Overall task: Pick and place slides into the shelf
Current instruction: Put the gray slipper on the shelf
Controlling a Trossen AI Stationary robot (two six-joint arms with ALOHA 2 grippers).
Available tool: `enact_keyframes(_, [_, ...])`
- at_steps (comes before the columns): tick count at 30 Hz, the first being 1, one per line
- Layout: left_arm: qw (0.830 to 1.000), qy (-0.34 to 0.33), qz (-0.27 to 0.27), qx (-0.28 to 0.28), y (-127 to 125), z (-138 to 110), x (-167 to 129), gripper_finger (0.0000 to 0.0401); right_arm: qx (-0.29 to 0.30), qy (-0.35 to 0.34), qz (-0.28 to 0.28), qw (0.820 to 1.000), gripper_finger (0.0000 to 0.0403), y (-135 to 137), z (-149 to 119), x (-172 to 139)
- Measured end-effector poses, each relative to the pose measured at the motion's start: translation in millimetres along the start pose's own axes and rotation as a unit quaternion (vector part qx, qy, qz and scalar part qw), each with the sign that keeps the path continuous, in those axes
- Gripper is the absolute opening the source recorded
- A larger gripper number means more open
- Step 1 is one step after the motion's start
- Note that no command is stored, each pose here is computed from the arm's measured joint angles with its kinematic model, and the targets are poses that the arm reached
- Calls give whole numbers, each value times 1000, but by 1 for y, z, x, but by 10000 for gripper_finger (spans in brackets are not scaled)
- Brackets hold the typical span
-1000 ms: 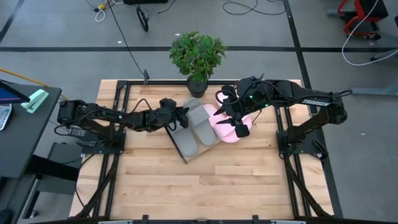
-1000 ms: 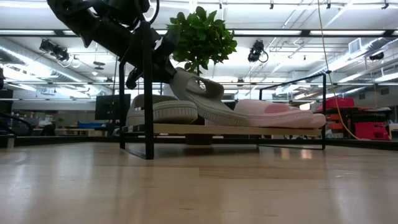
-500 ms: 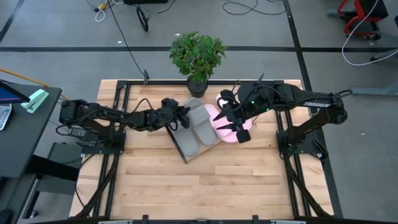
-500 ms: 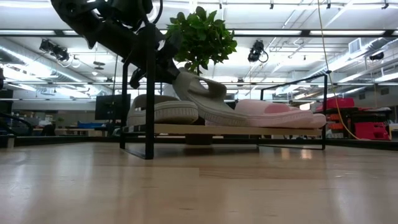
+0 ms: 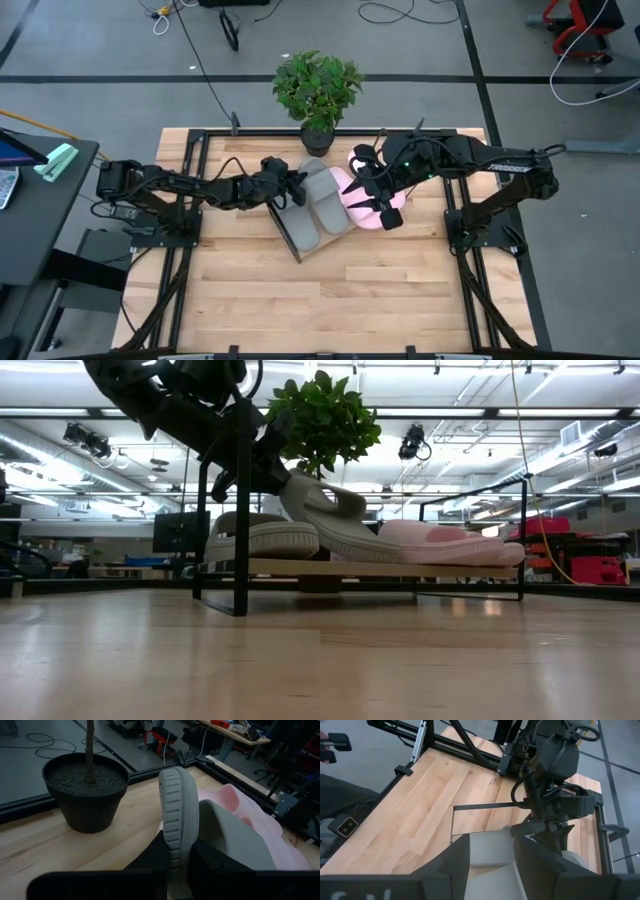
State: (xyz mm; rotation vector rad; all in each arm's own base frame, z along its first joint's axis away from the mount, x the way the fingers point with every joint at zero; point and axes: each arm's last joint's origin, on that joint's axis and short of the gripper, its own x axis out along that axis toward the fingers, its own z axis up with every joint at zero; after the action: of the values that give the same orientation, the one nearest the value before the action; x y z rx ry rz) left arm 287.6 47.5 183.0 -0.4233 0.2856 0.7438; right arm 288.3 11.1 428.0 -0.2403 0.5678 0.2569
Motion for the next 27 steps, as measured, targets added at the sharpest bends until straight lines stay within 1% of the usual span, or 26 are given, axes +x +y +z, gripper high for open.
enact_keyframes(5, [1000,3,2,0,0,0,0,45,0,0,0,1000,158,0,0,0])
enact_keyframes(7, [1000,4,2,-12,2,1,1,45,0,0,0,1000,158,0,0,0])
enact_keyframes(10, [999,18,-16,-32,5,3,4,45,0,0,0,1000,158,0,0,0])
enact_keyframes(15, [999,23,-28,-30,7,6,5,45,0,0,0,1000,158,0,0,0])
enact_keyframes(24, [997,42,-65,-26,-5,21,7,45,4,0,0,1000,158,0,0,0])
enact_keyframes(27, [996,47,-76,-26,-7,23,7,45,4,2,1,1000,158,0,-1,1])
